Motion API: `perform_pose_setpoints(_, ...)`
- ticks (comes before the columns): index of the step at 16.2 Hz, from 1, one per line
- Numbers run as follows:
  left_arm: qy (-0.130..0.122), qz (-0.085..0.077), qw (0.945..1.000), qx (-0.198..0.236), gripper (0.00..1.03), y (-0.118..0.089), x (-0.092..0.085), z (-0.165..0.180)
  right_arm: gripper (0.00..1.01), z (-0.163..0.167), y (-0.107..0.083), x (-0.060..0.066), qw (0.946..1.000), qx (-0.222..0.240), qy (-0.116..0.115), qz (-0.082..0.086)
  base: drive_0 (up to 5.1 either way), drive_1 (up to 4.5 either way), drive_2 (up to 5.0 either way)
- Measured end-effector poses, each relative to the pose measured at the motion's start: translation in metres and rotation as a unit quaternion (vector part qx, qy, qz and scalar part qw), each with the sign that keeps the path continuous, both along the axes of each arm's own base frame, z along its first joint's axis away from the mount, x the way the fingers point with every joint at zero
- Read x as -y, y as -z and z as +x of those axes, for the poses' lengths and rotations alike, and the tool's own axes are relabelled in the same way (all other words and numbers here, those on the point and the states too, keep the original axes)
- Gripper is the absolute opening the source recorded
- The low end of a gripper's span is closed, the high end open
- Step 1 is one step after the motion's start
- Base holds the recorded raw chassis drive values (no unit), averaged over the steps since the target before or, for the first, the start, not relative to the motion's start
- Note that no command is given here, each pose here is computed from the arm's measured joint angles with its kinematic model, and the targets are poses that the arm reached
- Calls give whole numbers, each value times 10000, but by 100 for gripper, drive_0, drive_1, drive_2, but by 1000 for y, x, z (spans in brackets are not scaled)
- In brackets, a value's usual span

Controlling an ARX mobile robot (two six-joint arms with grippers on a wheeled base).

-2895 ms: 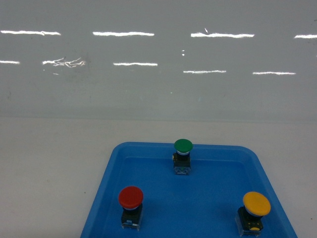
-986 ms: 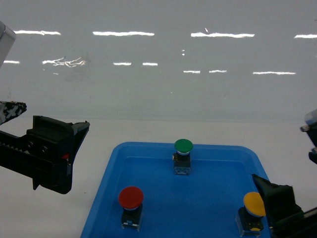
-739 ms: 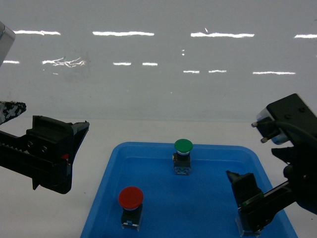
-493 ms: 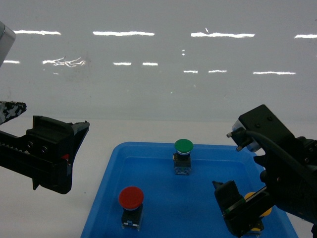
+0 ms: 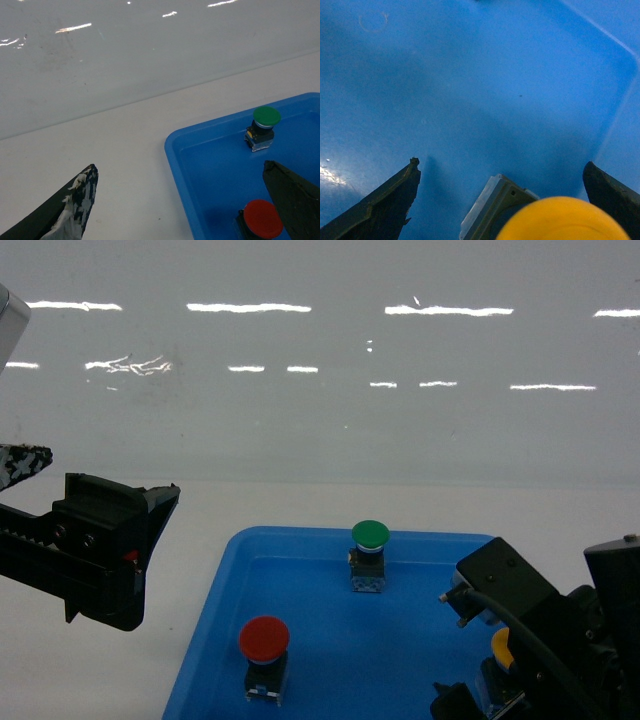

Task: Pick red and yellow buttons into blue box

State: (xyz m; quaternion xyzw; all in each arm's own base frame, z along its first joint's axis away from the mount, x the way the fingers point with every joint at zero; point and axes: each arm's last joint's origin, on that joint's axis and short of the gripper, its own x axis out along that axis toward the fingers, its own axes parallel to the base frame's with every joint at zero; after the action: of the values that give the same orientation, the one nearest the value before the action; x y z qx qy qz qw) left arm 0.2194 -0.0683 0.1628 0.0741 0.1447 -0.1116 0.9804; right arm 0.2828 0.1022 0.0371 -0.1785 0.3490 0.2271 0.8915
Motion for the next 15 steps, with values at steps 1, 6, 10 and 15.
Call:
perform_pose_setpoints(1, 0, 0, 10000, 0, 98, 0, 0, 0, 98, 1, 6, 0, 10000, -74, 12, -42, 0, 0, 0)
perform_pose_setpoints(6, 0, 0, 10000, 0, 98, 0, 0, 0, 65, 9, 5, -4, 9998, 155, 5, -90, 0, 0, 0)
perform_pose_setpoints(10, 0, 0, 10000, 0, 98, 0, 0, 0, 33, 8, 5, -3, 9997, 129, 73, -196, 0, 0, 0)
perform_pose_setpoints(15, 0, 0, 10000, 0, 98, 0, 0, 0, 29, -3, -11, 4, 9983, 517, 267, 59, 0, 0, 0)
